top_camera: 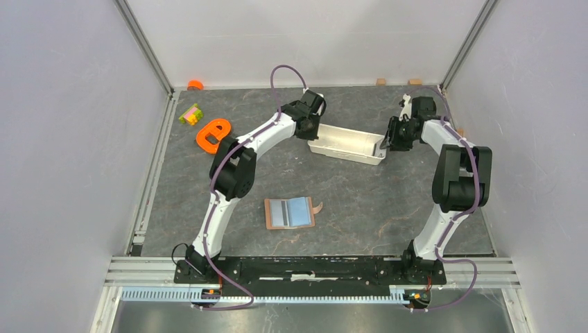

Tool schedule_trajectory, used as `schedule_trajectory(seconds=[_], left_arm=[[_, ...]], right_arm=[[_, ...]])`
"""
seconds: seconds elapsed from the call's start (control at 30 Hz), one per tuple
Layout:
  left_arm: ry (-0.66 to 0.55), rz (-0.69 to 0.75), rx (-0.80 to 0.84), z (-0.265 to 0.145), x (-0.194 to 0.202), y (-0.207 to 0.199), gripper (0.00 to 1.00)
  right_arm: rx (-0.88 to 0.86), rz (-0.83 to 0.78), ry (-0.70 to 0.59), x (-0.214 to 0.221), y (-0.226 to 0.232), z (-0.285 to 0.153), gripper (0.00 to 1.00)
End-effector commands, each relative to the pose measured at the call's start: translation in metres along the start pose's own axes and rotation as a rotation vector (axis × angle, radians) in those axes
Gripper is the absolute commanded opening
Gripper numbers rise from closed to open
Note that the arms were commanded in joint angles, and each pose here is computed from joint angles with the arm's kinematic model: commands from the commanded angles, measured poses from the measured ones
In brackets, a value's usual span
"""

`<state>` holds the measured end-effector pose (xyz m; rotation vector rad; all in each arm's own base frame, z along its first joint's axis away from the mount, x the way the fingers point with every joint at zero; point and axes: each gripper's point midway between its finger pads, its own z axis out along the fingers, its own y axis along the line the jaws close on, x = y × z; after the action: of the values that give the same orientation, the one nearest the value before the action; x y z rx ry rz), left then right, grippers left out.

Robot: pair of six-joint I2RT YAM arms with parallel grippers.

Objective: Put the credit cards into the card holder
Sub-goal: Pick up the credit card from the storage box.

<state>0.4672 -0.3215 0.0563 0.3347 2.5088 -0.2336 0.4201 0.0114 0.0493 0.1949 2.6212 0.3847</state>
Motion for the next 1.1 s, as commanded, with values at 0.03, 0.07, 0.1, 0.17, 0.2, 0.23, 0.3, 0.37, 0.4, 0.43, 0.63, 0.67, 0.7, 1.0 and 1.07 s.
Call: schedule_trajectory(seconds=[0.03, 0.07, 0.1, 0.17, 0.2, 0.23, 0.3, 0.37, 0.4, 0.43, 0.63, 0.67, 0.7, 1.0, 1.07], left_arm=[[0.028, 0.104, -0.126, -0.006, -0.001, 0.033, 0.02], [0.029, 0.103, -0.126, -0.006, -0.001, 0.033, 0.02], [0.029, 0.102, -0.128, -0.006, 0.000, 0.034, 0.02], [0.033, 0.101, -0.126, -0.006, 0.000, 0.033, 0.02], [0.033, 0.101, -0.126, -0.006, 0.000, 0.033, 0.02], [0.034, 0.102, -0.126, -0.006, 0.000, 0.033, 0.02], [0.035, 0.102, -0.127, -0.005, 0.000, 0.033, 0.02], [0.038, 0.102, -0.125, -0.005, 0.001, 0.033, 0.02], [0.039, 0.102, -0.124, -0.005, 0.001, 0.033, 0.02], [0.038, 0.102, -0.123, -0.004, 0.001, 0.033, 0.02], [0.046, 0.102, -0.123, -0.003, 0.002, 0.033, 0.02], [0.049, 0.103, -0.123, -0.003, 0.003, 0.032, 0.02], [0.053, 0.101, -0.123, -0.002, 0.004, 0.032, 0.02], [0.054, 0.096, -0.127, -0.004, 0.002, 0.033, 0.02], [0.054, 0.095, -0.124, -0.004, 0.002, 0.033, 0.02]], right_arm=[[0.092, -0.008, -0.066, -0.010, -0.025, -0.015, 0.40], [0.093, -0.009, -0.068, -0.010, -0.025, -0.016, 0.38], [0.093, -0.009, -0.069, -0.011, -0.025, -0.017, 0.38], [0.092, -0.011, -0.074, -0.013, -0.024, -0.019, 0.36], [0.092, -0.013, -0.077, -0.014, -0.023, -0.020, 0.36], [0.090, -0.013, -0.079, -0.015, -0.023, -0.021, 0.36], [0.086, -0.015, -0.081, -0.017, -0.022, -0.023, 0.35], [0.081, -0.019, -0.081, -0.017, -0.021, -0.023, 0.29], [0.079, -0.019, -0.078, -0.017, -0.021, -0.022, 0.26], [0.080, -0.019, -0.078, -0.016, -0.021, -0.022, 0.24], [0.057, -0.019, -0.086, -0.018, -0.016, -0.026, 0.17], [0.055, -0.020, -0.092, -0.020, -0.014, -0.027, 0.17], [0.055, -0.020, -0.101, -0.022, -0.013, -0.030, 0.17], [0.032, -0.030, -0.153, -0.039, -0.002, -0.050, 0.07], [0.015, -0.034, -0.159, -0.040, 0.002, -0.053, 0.05]])
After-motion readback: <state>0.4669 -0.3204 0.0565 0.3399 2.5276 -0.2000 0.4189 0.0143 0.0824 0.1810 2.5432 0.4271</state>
